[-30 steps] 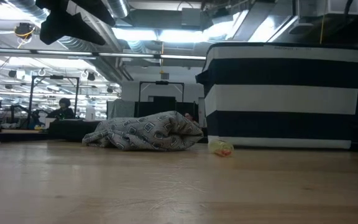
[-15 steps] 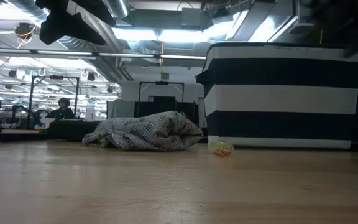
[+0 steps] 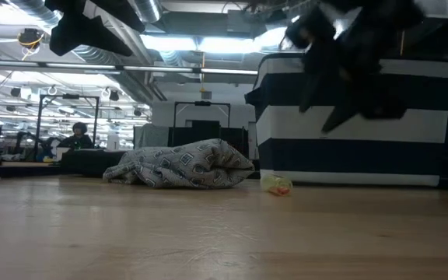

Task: Pick & place medical supplies in basket/bin
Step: Put the yellow pill bottle into the green bin

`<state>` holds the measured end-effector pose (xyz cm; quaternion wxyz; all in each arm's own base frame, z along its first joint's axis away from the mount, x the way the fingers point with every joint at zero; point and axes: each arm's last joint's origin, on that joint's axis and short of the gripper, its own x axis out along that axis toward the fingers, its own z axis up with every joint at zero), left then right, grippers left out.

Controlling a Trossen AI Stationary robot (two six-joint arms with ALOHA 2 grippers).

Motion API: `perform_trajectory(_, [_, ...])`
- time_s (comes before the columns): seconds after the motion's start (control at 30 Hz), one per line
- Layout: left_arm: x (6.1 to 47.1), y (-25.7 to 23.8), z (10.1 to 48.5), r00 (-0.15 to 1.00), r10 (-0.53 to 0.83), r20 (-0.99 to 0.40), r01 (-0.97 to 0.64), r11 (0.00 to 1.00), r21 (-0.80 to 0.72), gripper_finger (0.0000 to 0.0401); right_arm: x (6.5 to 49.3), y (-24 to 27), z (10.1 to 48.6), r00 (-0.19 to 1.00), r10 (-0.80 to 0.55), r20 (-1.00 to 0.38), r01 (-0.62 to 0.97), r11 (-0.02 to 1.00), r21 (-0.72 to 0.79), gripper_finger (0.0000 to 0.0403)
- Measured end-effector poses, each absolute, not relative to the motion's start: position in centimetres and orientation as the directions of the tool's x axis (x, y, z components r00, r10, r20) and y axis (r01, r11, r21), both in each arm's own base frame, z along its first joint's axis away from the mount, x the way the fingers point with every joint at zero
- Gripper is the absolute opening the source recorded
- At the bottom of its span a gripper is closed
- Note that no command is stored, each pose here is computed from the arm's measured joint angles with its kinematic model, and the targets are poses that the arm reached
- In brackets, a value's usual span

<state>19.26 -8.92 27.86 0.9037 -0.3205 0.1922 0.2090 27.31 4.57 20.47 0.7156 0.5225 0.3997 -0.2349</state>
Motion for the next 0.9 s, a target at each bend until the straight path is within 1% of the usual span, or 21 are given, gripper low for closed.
perform_trajectory(0.13, [19.3,-8.9,27.9,0.838,0.255,-0.482,-0.503,0.702,-0.504,0.0210,28.9,4.0,18.8,0.527,0.087,-0.845,0.770,0.371,0.519,0.0208])
perform_trajectory(0.4, [19.3,-8.7,27.9,0.836,0.261,-0.483,-0.510,0.695,-0.507,0.0210,33.3,3.2,18.0,0.507,0.085,-0.858,0.747,0.454,0.487,0.0207])
perform_trajectory(0.47, [19.4,-8.6,27.9,0.835,0.264,-0.483,-0.513,0.693,-0.507,0.0210,34.1,2.9,17.4,0.481,0.093,-0.872,0.750,0.471,0.464,0.0207])
perform_trajectory(0.6, [19.4,-8.6,27.9,0.835,0.264,-0.483,-0.513,0.693,-0.507,0.0210,34.7,2.4,16.1,0.378,0.092,-0.921,0.776,0.511,0.370,0.0207])
perform_trajectory(0.9, [19.4,-8.6,27.8,0.834,0.265,-0.484,-0.513,0.694,-0.505,0.0210,35.2,1.9,14.0,0.324,0.113,-0.939,0.783,0.525,0.334,0.0207])
